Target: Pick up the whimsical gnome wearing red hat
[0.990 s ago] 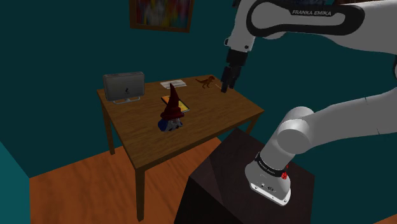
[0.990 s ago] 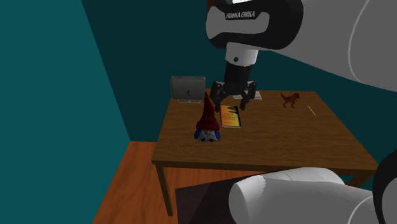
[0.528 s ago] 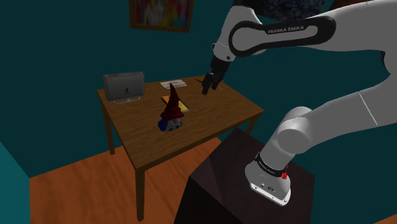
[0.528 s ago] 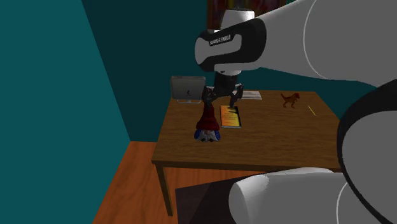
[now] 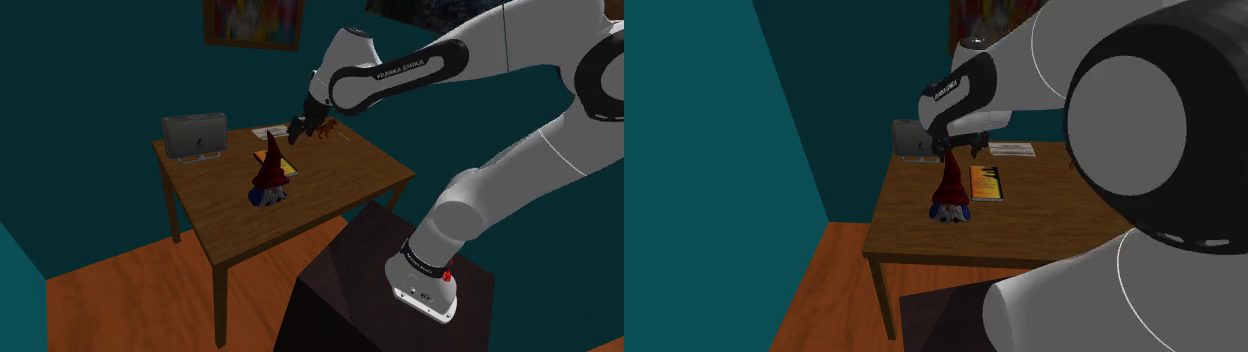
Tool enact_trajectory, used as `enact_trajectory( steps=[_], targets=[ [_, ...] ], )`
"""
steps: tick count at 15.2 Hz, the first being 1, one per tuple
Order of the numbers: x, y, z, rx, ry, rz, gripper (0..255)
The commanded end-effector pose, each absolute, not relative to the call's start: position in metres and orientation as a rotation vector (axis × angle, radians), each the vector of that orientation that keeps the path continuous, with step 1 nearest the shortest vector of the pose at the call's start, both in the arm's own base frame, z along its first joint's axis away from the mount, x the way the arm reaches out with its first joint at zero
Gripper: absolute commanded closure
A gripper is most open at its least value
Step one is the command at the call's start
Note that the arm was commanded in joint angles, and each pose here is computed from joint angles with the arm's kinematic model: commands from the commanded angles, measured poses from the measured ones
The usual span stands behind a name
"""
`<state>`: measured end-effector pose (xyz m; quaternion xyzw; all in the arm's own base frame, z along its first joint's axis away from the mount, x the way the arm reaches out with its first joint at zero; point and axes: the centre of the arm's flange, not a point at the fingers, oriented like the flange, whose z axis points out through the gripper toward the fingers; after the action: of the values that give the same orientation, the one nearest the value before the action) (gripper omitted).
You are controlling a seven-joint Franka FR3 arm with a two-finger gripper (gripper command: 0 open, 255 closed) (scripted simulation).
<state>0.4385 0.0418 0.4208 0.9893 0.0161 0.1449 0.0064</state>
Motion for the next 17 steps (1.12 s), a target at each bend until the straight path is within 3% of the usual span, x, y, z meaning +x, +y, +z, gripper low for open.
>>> enact_trajectory(
  steps=[1,9,17],
  targets=[
    [0.455,0.042,0.409,3.065,0.038,0.543,0],
    [0.530,0.050,0.385,2.922,-0.014,0.847,0],
    [0.531,0.050,0.345,2.921,-0.014,0.848,0]
  ],
)
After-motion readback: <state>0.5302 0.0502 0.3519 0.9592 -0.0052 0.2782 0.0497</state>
